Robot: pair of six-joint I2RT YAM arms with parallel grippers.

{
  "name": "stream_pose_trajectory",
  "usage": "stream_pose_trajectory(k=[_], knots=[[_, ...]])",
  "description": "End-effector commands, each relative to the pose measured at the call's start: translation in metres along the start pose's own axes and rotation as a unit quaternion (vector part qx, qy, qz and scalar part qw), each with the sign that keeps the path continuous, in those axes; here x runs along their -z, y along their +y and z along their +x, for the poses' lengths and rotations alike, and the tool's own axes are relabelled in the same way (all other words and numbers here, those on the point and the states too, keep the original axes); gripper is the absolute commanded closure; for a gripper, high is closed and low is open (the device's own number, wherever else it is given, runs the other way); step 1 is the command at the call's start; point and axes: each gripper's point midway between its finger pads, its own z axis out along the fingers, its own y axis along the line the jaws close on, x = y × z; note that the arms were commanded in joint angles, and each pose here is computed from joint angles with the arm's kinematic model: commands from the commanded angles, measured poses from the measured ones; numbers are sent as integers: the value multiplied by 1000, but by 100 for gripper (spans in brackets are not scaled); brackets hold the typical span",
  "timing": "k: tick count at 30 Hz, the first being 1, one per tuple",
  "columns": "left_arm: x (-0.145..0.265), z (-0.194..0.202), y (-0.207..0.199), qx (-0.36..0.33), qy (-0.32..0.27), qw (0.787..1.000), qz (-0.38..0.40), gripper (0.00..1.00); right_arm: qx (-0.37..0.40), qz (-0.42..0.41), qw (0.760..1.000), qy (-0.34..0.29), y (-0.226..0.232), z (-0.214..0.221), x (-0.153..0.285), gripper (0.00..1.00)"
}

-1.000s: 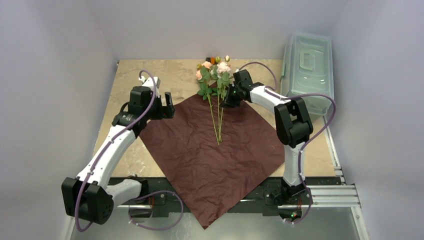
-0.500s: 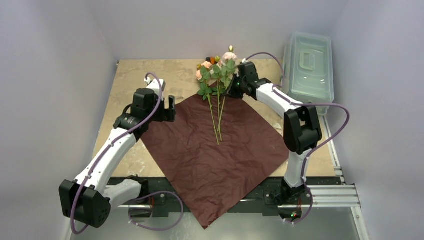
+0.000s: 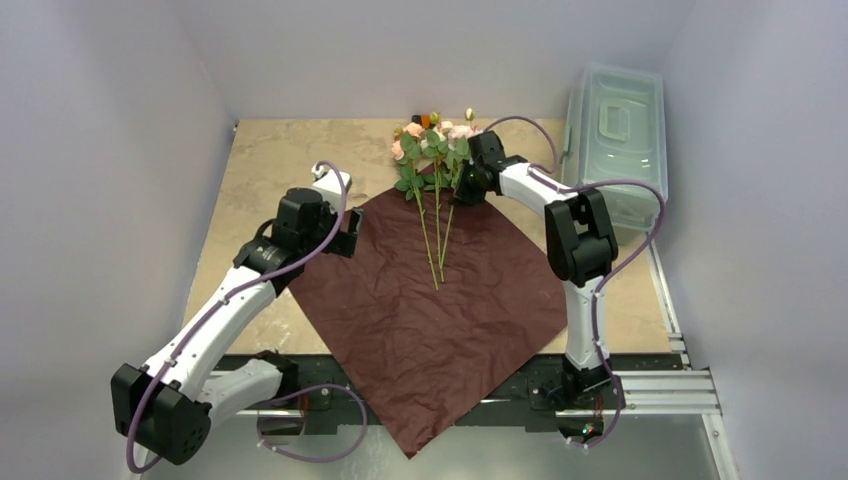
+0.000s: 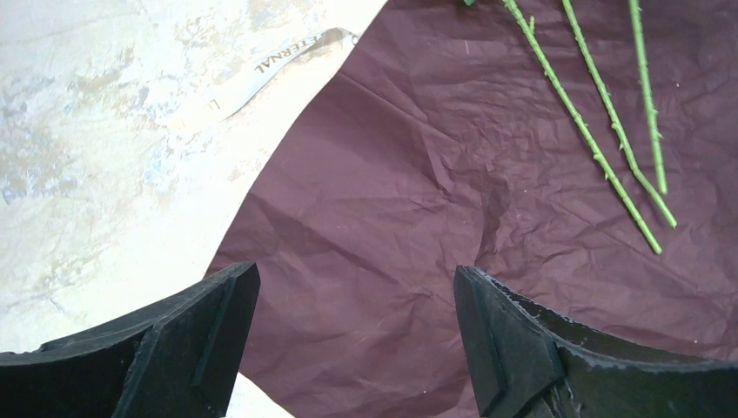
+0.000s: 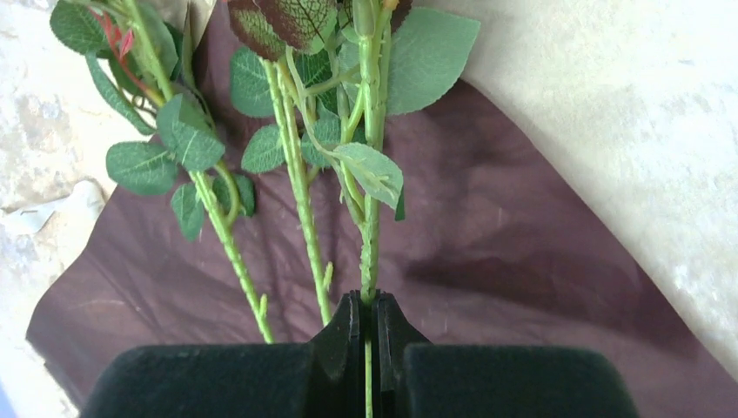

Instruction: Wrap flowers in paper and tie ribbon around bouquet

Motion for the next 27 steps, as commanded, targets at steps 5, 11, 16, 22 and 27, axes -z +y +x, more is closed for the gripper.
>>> stream_pose_trajectory(k=[5,11,16,22,27], knots=[[-3,-14,-17,-76,-30,997,14,12,37,-15,999,1,15,-13,2,79],[-10,6,-45,-176,11,983,50,13,46,-30,998,9,19,-8,11,53],[-10,34,-76,-270,52,959,68,14,52,-30,998,13,21,-6,29,43],[-4,40,-127,-293,31,945,141,16,58,7,998,6,-2,10,73,29],[12,59,-179,-351,25,904,242,19,16,23,999,42,-33,66,110,27]])
